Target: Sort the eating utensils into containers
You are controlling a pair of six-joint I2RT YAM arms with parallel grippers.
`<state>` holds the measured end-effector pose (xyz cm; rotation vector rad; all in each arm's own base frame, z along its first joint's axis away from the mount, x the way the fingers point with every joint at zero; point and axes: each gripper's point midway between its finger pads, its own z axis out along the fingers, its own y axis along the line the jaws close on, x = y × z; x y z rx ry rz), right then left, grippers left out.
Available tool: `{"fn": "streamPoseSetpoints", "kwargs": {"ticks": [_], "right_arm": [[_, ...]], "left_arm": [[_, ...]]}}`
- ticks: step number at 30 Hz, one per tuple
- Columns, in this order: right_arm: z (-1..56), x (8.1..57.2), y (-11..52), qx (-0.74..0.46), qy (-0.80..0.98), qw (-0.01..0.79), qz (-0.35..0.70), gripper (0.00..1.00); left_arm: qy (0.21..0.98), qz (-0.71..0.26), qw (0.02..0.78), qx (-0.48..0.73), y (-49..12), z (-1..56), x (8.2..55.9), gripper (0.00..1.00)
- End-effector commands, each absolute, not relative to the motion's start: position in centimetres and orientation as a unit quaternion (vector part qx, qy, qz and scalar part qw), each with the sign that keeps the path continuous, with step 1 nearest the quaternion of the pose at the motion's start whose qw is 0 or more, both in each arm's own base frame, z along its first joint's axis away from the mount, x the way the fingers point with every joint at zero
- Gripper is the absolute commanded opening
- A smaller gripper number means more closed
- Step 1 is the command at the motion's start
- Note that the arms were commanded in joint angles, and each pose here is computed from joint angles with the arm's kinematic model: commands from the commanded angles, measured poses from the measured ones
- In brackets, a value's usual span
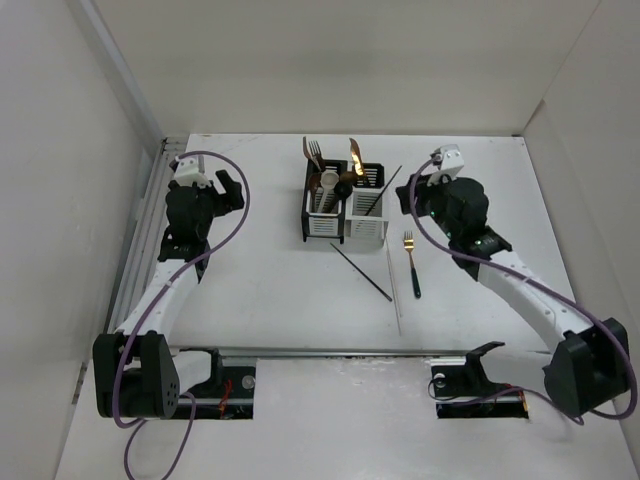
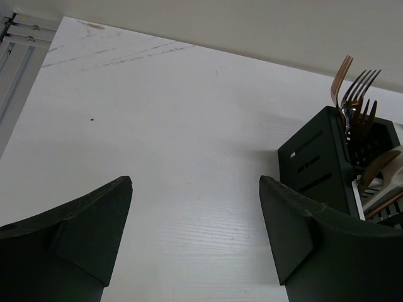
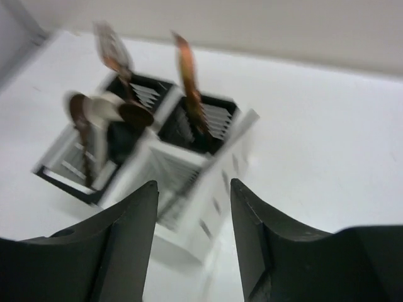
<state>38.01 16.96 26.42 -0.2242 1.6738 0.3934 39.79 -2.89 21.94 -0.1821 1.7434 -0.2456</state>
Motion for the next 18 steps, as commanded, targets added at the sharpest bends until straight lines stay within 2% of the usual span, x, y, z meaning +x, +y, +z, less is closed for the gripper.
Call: {"fn": "streamPoseSetpoints", "kwargs": {"ticks": [1, 6, 10, 18], "right_arm": [[18.2, 36.0, 11.3, -0.035, 0.858, 0.501, 0.105, 0.56], [11.6, 32.7, 9.5, -0.037, 0.943, 0.322, 0.069, 0.57], [8.8, 31.1, 9.6, -0.029, 0.961, 0.265, 0.068, 0.59], [5.1, 27.9, 11.7, -0.026, 0.974, 0.214, 0.073, 0.57]], "left_arm": [[0.737, -0.129, 0.658, -0.077, -3.4, 24.1, 40.2, 0.80], [0.737, -0.139, 0.656, -0.082, -3.6, 23.5, 40.2, 0.80], [0.737, -0.145, 0.654, -0.082, -3.8, 23.0, 40.1, 0.80], [0.736, -0.135, 0.657, -0.091, -3.3, 22.7, 39.4, 0.80]]}}
